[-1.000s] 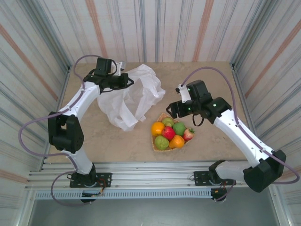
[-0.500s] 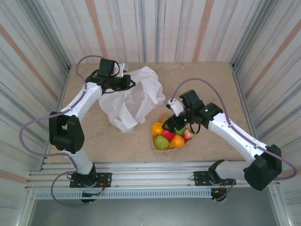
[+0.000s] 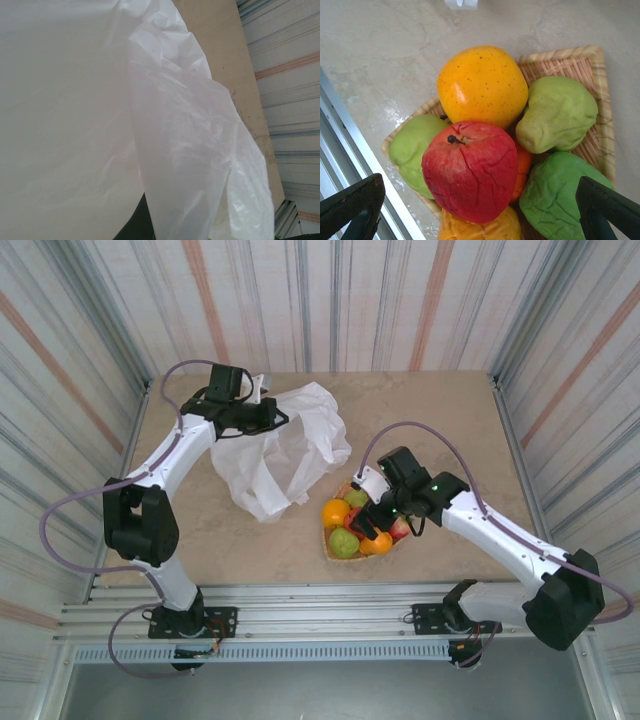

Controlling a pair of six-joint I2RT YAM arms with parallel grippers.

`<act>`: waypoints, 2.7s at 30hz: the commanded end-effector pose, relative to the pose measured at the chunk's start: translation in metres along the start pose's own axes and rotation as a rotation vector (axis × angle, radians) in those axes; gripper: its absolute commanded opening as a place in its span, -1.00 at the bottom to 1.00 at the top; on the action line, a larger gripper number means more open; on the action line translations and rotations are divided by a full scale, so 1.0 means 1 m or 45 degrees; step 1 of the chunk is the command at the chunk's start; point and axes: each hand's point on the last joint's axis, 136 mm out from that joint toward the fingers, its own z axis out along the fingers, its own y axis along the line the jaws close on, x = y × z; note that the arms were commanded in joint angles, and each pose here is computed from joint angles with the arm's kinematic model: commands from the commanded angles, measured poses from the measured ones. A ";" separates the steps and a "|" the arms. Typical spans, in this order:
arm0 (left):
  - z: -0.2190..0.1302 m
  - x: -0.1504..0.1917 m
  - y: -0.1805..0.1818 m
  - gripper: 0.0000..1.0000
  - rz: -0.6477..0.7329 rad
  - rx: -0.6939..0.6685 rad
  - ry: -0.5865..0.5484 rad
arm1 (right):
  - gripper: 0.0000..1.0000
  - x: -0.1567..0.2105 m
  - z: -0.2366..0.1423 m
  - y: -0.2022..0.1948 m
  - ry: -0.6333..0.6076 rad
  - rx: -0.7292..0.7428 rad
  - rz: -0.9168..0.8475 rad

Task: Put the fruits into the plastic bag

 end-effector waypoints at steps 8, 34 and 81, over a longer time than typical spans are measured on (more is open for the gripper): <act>-0.007 -0.005 -0.012 -1.00 -0.008 0.055 -0.018 | 0.88 0.007 0.027 0.003 0.101 -0.046 -0.067; -0.010 -0.006 -0.012 -1.00 0.015 0.037 -0.026 | 0.03 -0.026 -0.030 0.011 -0.153 -0.026 -0.062; -0.003 0.004 -0.054 -0.98 -0.104 0.328 0.037 | 0.19 -0.215 0.129 -0.065 -0.620 0.258 0.778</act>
